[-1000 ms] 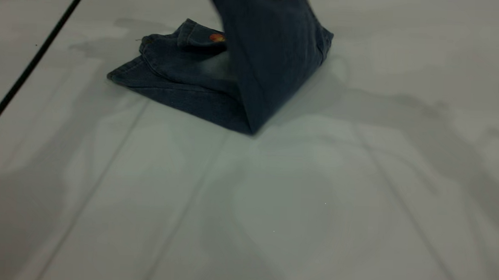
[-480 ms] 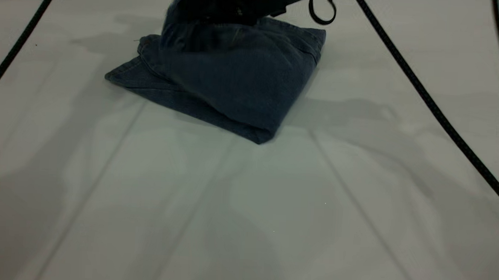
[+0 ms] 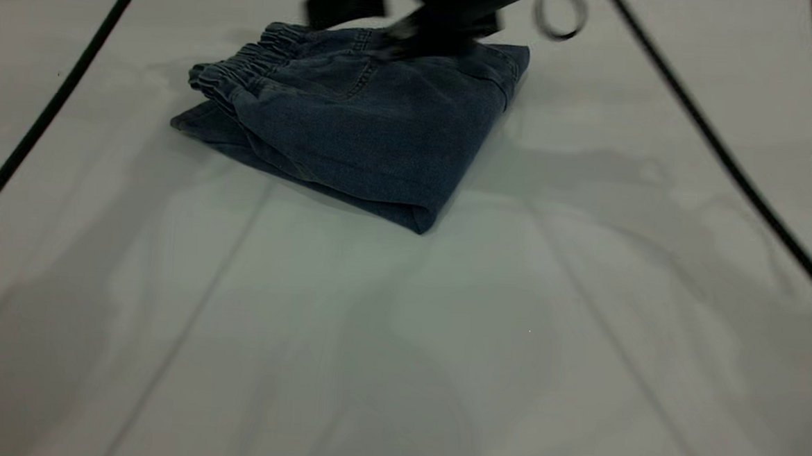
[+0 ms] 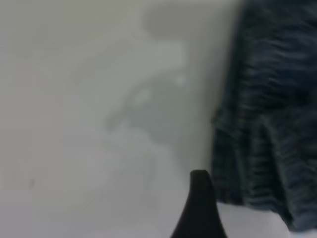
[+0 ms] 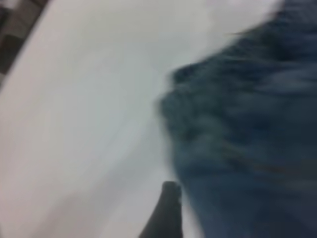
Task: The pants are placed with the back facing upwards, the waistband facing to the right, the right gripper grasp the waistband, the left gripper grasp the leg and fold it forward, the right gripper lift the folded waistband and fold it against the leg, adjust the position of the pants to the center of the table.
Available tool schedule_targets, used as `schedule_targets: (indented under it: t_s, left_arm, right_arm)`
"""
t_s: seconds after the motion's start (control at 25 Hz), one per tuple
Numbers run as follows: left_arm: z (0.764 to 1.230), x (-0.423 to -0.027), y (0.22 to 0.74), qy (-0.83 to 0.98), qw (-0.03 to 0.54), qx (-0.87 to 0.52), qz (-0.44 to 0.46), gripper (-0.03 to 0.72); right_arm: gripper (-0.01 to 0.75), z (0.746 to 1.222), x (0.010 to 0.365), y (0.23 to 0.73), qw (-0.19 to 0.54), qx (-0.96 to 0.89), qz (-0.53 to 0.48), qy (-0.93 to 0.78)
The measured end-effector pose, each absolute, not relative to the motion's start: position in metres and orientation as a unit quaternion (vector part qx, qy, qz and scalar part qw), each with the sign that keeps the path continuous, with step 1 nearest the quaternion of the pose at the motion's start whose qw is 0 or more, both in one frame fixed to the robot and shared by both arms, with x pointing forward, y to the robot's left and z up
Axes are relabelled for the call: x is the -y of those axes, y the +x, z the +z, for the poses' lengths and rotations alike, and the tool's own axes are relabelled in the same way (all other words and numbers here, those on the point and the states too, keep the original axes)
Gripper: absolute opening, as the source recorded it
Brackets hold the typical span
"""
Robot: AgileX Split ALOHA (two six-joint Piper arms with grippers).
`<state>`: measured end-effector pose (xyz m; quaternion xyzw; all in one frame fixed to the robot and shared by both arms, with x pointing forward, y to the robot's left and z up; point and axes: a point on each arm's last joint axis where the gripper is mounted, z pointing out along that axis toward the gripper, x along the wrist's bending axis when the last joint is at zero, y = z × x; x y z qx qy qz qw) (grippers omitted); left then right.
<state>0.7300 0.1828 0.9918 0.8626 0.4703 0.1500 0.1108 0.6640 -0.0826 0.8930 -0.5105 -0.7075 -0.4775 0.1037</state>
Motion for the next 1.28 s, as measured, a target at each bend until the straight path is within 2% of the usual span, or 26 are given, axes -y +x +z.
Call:
schedule_targets:
  t_s: [0.24, 0.48, 0.68, 0.88, 1.08, 1.28]
  left_arm:
    - [0.987, -0.157, 0.721, 0.932, 0.136, -0.319, 0.108, 0.529]
    - [0.955, -0.113, 0.709, 0.98, 0.123, -0.14, 0.076, 0.529]
    - [0.911, -0.089, 0.701, 0.995, 0.081, -0.035, 0.047, 0.529]
    - [0.866, -0.083, 0.704, 0.997, 0.063, -0.019, 0.045, 0.529]
    - [0.845, -0.074, 0.702, 0.996, 0.059, -0.057, 0.039, 0.529]
    - [0.845, -0.054, 0.695, 0.982, 0.063, -0.169, 0.047, 0.529]
  right_arm:
    - [0.605, 0.909, 0.161, 0.68, 0.068, 0.71, -0.393, -0.58]
    - [0.594, 0.911, 0.208, 0.677, 0.061, 0.711, -0.307, -0.629]
    - [0.594, 0.908, 0.215, 0.675, 0.061, 0.72, -0.281, -0.632]
    - [0.594, 0.909, 0.215, 0.675, 0.06, 0.72, -0.28, -0.632]
    - [0.594, 0.909, 0.215, 0.676, 0.052, 0.719, -0.283, -0.633]
    - [0.594, 0.909, 0.217, 0.678, 0.039, 0.715, -0.287, -0.636]
